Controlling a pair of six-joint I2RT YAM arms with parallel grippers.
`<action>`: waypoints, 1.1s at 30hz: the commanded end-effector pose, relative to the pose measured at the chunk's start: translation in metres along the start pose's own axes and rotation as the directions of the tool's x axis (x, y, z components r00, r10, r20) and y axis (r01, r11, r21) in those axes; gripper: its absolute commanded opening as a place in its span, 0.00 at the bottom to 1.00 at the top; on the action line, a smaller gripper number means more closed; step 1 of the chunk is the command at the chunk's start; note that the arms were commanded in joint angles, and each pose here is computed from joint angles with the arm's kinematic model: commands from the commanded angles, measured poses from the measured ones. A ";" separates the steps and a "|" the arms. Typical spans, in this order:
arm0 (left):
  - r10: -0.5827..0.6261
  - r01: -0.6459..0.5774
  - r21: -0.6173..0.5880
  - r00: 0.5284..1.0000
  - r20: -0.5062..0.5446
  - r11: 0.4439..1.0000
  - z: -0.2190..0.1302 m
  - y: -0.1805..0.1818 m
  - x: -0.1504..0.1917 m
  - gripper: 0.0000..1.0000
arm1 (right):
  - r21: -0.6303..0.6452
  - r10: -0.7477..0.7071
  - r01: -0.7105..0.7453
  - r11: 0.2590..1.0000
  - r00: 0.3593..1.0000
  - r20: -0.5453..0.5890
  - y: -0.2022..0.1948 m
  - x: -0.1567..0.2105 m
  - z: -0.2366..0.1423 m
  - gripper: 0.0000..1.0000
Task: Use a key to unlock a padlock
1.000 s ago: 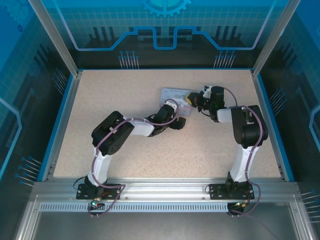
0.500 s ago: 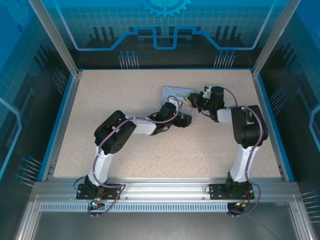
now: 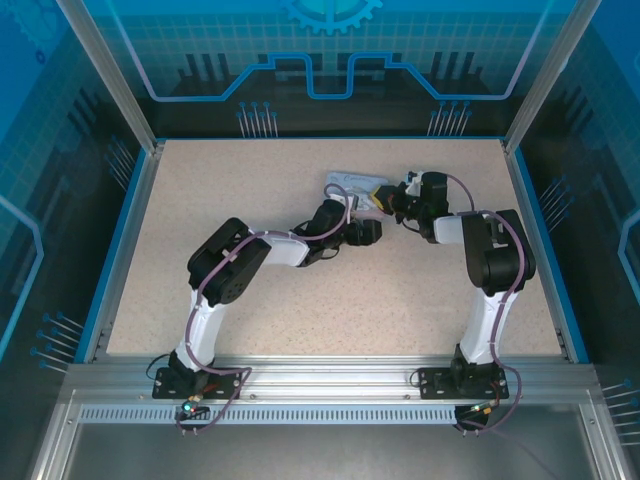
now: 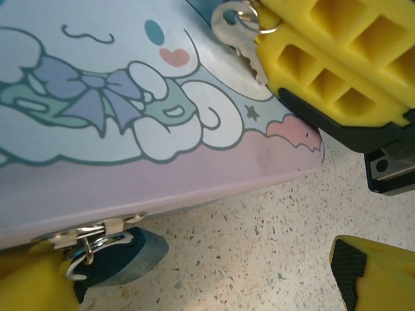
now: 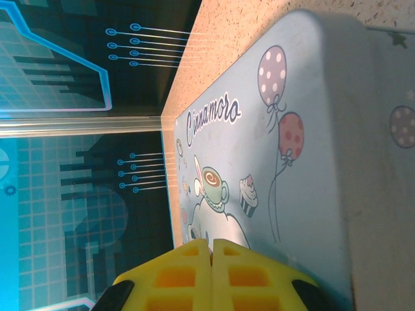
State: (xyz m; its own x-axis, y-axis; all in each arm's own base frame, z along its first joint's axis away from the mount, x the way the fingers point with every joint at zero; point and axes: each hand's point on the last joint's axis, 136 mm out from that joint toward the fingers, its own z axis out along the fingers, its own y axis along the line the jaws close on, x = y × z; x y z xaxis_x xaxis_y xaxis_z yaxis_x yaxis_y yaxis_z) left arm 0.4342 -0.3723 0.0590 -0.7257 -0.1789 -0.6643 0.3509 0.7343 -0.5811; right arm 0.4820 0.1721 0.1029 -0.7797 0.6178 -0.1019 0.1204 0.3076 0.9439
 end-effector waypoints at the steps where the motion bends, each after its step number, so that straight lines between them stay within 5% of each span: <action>1: -0.050 0.048 0.073 0.998 0.032 0.996 0.002 -0.012 -0.007 0.93 | 0.025 0.005 -0.004 1.000 0.999 -0.033 -0.011 0.006 0.006 0.00; 22: -0.241 0.235 0.069 0.964 0.108 0.970 -0.001 0.007 -0.002 0.73 | 0.032 0.013 -0.011 0.999 0.999 -0.042 -0.017 0.005 0.008 0.00; 33: -0.282 0.290 -0.061 0.953 0.112 0.955 -0.002 0.032 0.013 0.64 | 0.033 0.015 -0.014 0.999 0.999 -0.046 -0.018 0.005 0.009 0.00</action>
State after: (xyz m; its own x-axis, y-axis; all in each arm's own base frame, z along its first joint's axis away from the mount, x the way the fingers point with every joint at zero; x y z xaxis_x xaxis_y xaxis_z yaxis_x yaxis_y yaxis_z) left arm 0.4388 -0.3595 0.0532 -0.7188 -0.4391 -0.5390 0.1579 0.6520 -0.7416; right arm 0.4839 0.1748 0.1019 -0.7922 0.6023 -0.0982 0.1131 0.3030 0.9462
